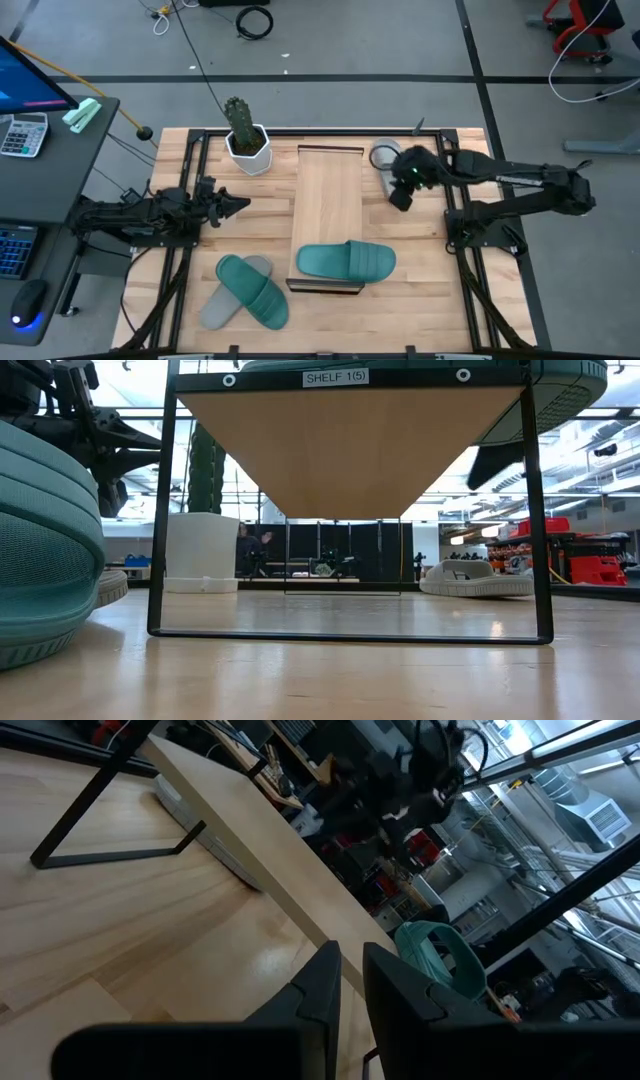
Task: Pick and place slides into the shelf
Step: Put the right gray slipper on the shelf
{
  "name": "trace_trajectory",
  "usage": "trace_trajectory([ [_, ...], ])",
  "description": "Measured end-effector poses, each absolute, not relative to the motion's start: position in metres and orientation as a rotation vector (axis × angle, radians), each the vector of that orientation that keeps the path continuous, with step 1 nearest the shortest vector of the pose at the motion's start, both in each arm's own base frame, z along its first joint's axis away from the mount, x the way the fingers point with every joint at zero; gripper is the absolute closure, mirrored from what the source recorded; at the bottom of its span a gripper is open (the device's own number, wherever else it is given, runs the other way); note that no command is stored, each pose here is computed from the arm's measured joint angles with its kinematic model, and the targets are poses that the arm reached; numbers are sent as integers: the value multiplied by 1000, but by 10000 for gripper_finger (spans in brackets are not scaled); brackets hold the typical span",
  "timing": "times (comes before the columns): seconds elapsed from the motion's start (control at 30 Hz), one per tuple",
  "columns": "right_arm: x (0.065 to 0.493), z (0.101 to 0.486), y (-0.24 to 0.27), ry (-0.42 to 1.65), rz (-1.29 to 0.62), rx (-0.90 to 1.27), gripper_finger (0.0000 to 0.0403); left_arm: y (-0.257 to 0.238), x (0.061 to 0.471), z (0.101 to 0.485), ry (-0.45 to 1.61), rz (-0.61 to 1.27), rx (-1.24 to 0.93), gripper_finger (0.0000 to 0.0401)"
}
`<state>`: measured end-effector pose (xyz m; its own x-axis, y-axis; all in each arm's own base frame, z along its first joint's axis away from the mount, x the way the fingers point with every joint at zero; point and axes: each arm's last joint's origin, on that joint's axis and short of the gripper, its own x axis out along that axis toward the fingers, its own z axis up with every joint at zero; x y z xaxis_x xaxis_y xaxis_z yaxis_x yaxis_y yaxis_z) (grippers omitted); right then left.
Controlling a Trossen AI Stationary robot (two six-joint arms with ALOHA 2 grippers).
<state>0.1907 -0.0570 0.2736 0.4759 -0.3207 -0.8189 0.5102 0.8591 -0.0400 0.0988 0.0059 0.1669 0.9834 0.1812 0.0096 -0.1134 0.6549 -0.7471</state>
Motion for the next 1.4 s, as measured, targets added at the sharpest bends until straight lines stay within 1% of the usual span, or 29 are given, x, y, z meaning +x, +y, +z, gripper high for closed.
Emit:
trace_trajectory([
  [0.1, 199, 273, -70, 1002, -554, 139, 238, 6, 99, 167, -86, 168, -840, 349],
  [0.27, 204, 254, -90, 1155, -580, 62, 188, 6, 99, 167, -86, 168, -840, 349],
  [0.37, 207, 242, -103, 1235, -609, 46, 166, 6, 99, 167, -86, 168, -840, 349],
  [0.47, 208, 233, -114, 1275, -632, 57, 153, 6, 99, 167, -85, 169, -827, 349],
  [0.63, 209, 225, -124, 1314, -636, 55, 150, 6, 99, 167, -85, 169, -824, 349],
  [0.9, 217, 221, -142, 1220, -698, 57, 155, 6, 99, 167, -85, 169, -823, 349],
  [1.4, 217, 195, -165, 1332, -671, 81, 146, 6, 99, 167, -84, 169, -821, 349],
])
